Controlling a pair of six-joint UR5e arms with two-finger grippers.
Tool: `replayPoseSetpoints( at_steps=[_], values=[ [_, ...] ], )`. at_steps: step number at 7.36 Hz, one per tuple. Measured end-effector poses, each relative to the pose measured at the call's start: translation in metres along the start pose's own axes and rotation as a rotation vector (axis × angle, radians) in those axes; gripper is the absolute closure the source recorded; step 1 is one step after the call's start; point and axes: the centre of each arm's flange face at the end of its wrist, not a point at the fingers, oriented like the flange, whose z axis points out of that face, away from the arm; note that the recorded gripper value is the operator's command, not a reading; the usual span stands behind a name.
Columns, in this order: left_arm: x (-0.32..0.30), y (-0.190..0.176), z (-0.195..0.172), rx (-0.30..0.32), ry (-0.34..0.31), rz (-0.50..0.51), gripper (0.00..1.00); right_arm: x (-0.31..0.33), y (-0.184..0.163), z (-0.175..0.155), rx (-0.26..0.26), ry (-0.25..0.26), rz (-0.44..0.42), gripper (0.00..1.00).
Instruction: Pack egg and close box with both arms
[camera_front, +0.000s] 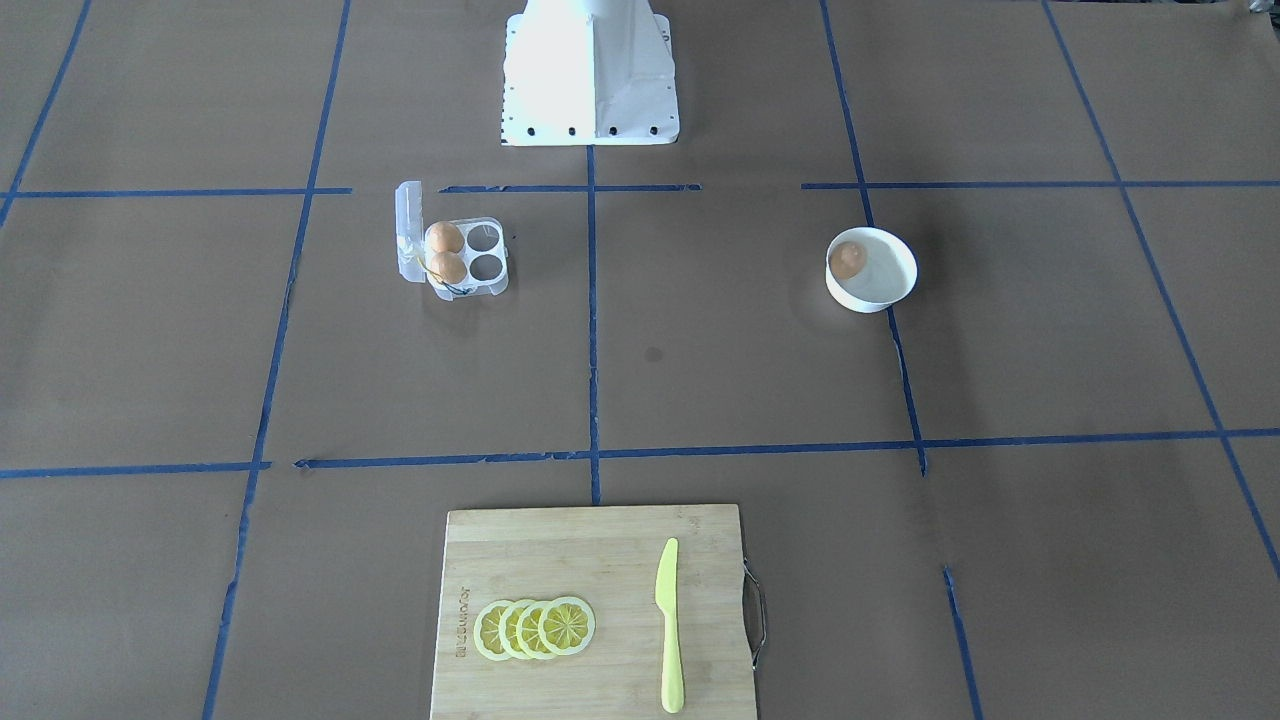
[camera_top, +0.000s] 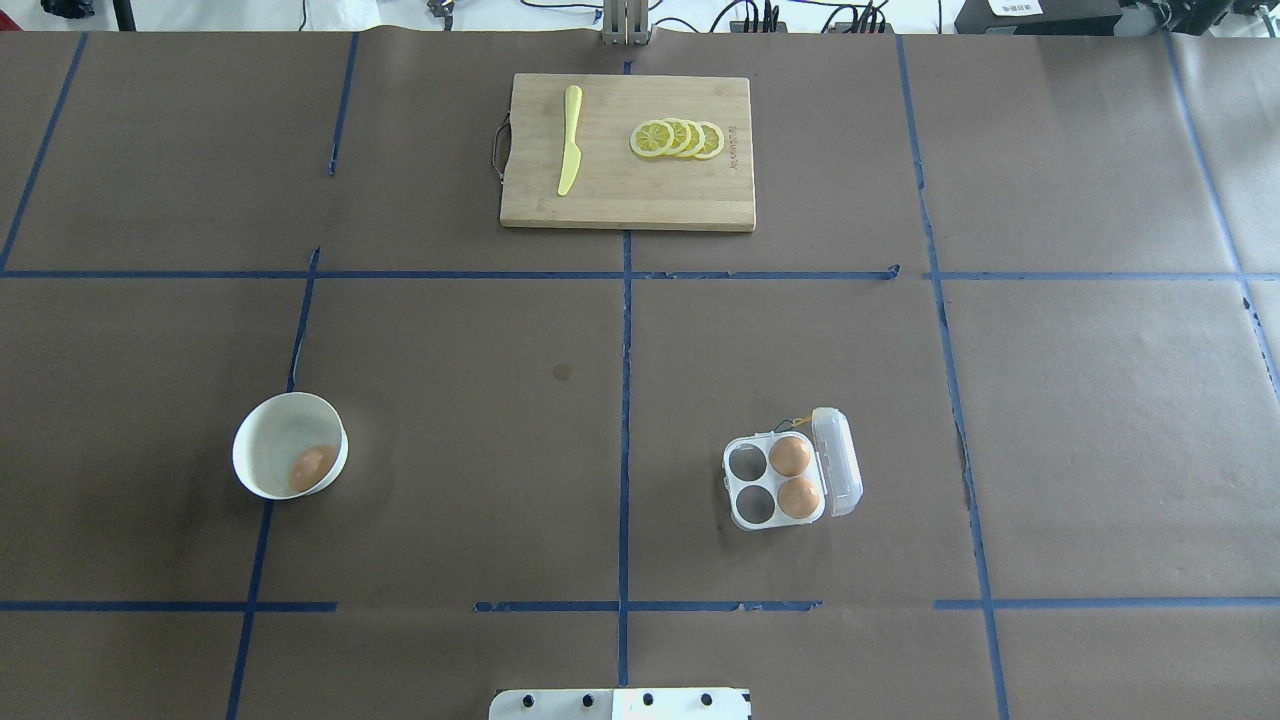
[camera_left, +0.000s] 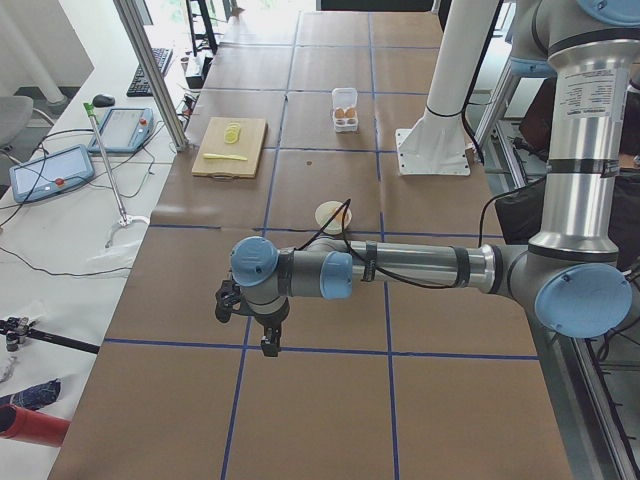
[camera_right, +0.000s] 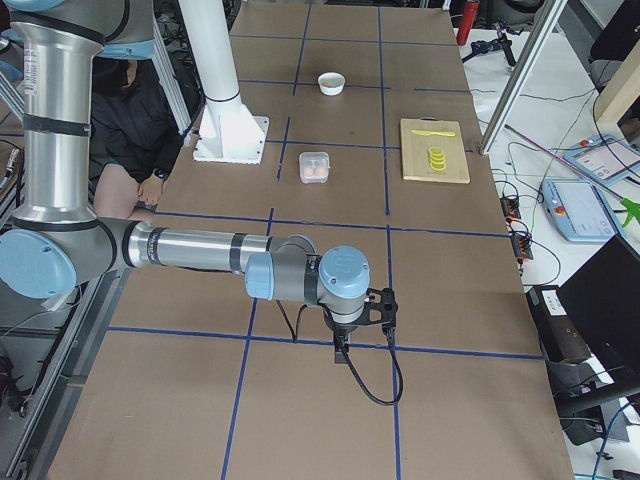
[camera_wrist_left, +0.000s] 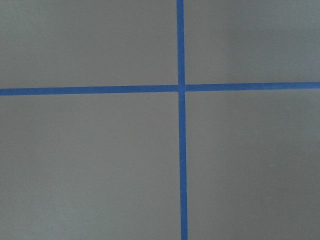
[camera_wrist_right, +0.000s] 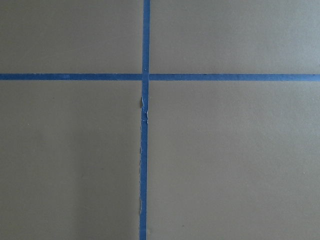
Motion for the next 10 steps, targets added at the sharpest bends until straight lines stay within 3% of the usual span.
replayPoseSetpoints(
  at_steps=[2, 4, 7, 10],
  values=[
    [0.003, -0.001, -0.003, 0.008, 0.0, 0.009, 0.0, -0.001, 0.0, -0.001, 0.003, -0.001, -0.003, 0.0],
    [0.028, -0.011, -0.027, 0.057, -0.004, 0.054, 0.0, -0.003, -0.001, -0.003, 0.007, -0.002, -0.007, 0.0],
    [0.113, -0.06, -0.083, 0.171, 0.003, 0.219, 0.0, -0.022, -0.01, -0.021, 0.045, -0.007, -0.044, 0.0],
    [0.214, -0.1, -0.085, 0.173, 0.083, 0.377, 0.0, -0.038, -0.025, -0.032, 0.071, -0.036, -0.047, 0.0]
  ],
)
